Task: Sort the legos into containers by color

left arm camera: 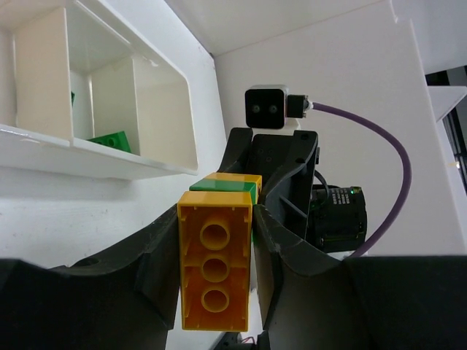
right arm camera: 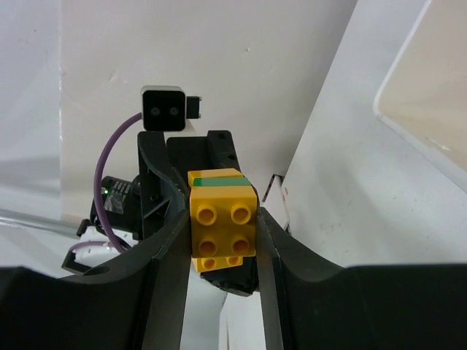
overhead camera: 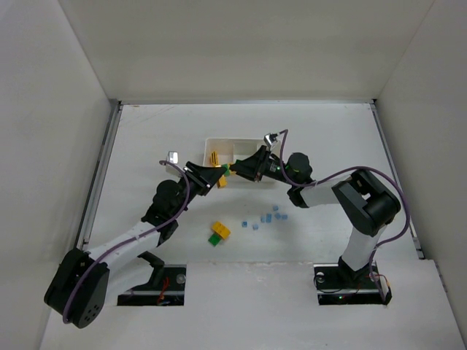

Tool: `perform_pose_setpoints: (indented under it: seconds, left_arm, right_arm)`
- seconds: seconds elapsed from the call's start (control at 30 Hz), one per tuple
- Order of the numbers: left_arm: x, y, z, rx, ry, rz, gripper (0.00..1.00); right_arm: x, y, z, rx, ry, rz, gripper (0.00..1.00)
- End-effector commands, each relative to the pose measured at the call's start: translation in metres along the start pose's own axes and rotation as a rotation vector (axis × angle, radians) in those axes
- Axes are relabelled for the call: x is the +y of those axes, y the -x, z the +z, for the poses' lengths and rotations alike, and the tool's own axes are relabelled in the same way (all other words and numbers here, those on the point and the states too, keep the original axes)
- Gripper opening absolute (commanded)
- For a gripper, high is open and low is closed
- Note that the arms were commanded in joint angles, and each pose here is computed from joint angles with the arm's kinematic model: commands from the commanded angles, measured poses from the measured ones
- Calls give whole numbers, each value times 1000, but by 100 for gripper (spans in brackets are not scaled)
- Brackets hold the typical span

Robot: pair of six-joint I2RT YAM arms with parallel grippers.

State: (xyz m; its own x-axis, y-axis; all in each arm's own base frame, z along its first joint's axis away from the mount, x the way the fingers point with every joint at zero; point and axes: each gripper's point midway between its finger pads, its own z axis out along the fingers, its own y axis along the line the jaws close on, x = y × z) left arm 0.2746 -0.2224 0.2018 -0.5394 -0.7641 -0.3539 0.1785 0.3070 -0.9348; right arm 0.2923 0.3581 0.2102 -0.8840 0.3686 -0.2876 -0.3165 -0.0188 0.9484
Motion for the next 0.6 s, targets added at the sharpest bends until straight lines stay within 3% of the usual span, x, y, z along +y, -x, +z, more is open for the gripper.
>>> perform_pose_setpoints:
  seconds: [0.0, 0.23, 0.57]
  left_arm:
    - [-30, 4, -3, -9, -117, 23, 19]
    - [-22, 16, -17, -69, -120, 36, 7]
    - [-15, 28, -28, -106, -117, 27, 6]
  right_arm:
    - [27, 7, 6, -17, 90, -66, 33]
    - [28, 7, 1, -23, 87, -70, 35]
    - [28, 9, 2, -21, 89, -69, 35]
